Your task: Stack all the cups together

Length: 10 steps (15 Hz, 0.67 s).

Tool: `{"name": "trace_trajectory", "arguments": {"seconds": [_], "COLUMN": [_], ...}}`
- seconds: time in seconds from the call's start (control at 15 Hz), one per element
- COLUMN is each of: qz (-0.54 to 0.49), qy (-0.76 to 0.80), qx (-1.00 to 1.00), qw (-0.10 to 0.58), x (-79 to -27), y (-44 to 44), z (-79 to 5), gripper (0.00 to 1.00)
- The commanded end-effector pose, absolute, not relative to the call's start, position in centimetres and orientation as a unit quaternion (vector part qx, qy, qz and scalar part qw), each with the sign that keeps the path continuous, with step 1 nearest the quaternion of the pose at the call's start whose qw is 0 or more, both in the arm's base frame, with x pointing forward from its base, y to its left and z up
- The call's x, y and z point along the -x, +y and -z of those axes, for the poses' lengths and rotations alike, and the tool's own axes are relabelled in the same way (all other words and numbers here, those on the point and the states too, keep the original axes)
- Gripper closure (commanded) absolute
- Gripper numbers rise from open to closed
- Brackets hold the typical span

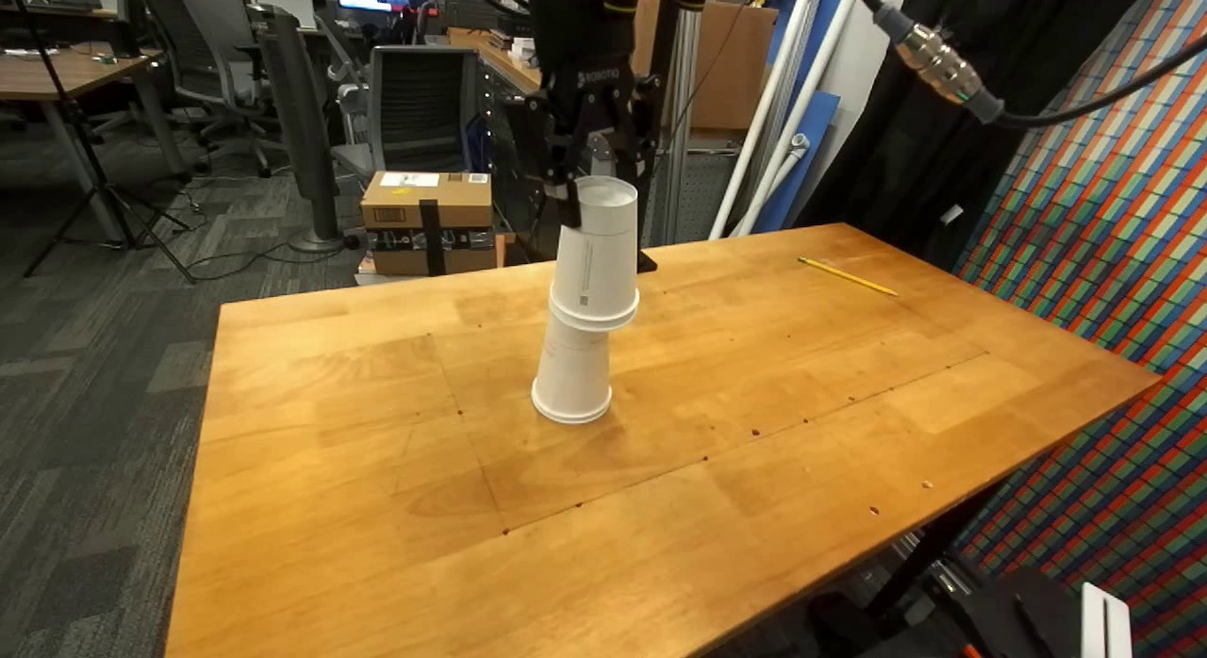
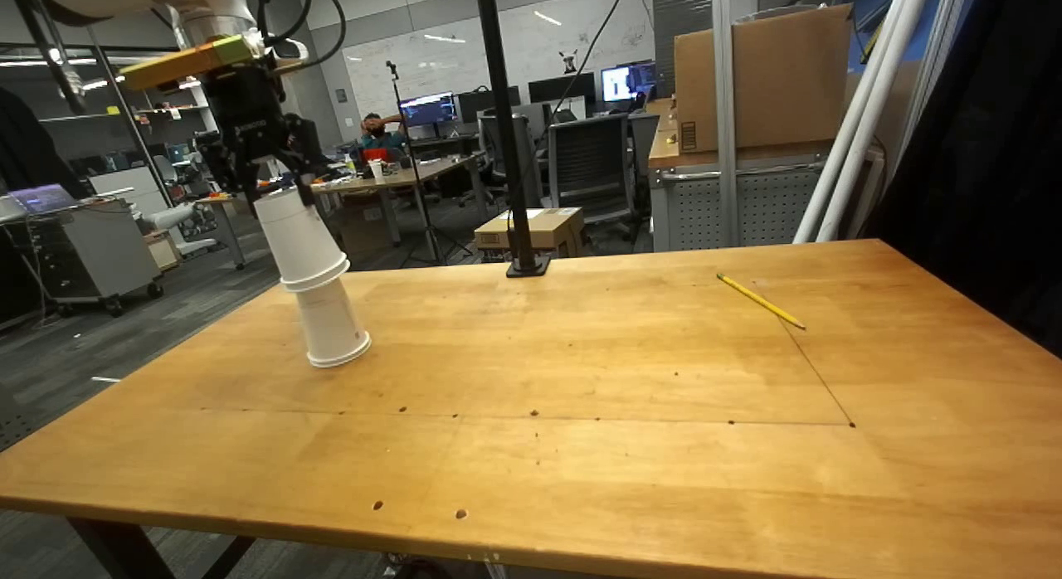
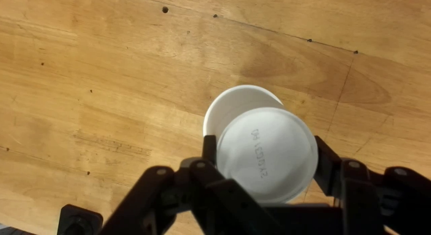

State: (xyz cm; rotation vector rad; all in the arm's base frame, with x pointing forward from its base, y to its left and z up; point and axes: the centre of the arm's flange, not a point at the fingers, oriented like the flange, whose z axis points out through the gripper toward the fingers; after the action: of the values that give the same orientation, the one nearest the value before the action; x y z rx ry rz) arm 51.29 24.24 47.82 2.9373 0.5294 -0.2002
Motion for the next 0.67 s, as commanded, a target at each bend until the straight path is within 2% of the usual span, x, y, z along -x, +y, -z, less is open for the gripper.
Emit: {"name": "trace_trajectory", "arguments": {"seconds": [0.0,0.6], "qz": [0.057,0.067], "qy": [0.176,0.177], "qx": [-0.981,-0.98], "qw": [0.063,0.057], "x": [-52.7,-53.3], "y": [25.2,26.1], "z": [-48.5,-47.1], "gripper": [0.6,0.6]}}
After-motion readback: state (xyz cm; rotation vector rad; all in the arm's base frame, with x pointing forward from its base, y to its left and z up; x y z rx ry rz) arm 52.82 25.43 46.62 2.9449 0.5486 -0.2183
